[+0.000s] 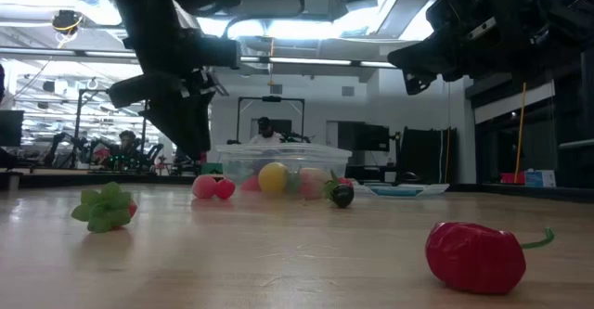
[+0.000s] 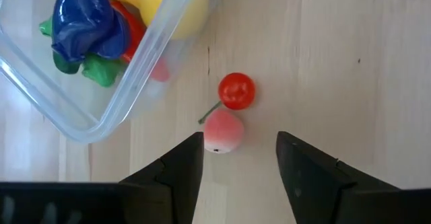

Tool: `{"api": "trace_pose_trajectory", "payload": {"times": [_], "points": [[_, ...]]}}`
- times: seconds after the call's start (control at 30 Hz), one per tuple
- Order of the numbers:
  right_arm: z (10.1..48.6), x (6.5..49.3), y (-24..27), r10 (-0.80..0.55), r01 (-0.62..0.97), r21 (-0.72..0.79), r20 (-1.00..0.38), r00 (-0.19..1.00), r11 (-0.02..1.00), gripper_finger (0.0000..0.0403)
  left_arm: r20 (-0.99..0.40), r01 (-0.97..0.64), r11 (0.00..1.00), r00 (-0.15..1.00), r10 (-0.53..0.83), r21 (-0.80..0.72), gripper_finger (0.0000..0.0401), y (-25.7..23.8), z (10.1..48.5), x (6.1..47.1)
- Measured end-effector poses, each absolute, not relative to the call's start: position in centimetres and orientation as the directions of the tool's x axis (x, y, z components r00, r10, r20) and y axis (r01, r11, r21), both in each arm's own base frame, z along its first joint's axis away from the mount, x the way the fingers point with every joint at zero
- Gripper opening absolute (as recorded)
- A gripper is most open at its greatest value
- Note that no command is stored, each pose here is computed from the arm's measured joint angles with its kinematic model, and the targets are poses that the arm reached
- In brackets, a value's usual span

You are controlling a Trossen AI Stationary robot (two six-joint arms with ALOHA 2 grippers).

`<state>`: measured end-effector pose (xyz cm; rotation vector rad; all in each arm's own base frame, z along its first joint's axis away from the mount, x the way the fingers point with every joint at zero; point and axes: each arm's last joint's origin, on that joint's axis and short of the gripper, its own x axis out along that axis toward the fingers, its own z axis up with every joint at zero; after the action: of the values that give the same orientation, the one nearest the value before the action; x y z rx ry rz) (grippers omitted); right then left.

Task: Pick and placing Produce into tupperware
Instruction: Put the pink peach into the transparent container

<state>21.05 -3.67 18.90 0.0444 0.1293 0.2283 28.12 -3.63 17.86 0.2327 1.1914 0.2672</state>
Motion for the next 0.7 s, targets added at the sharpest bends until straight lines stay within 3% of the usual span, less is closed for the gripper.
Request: {"api": "trace_pose_trajectory", "payload": {"times": [0.7], "points": [[18.9,21.1,-3.7,0.229,-0.223,0.057,-0.122,0.966,0.973,0.0007,-0.895,-0.140,0.961,0.351,0.274,0.239,0.0179,-1.3,15.3,27.4]]}}
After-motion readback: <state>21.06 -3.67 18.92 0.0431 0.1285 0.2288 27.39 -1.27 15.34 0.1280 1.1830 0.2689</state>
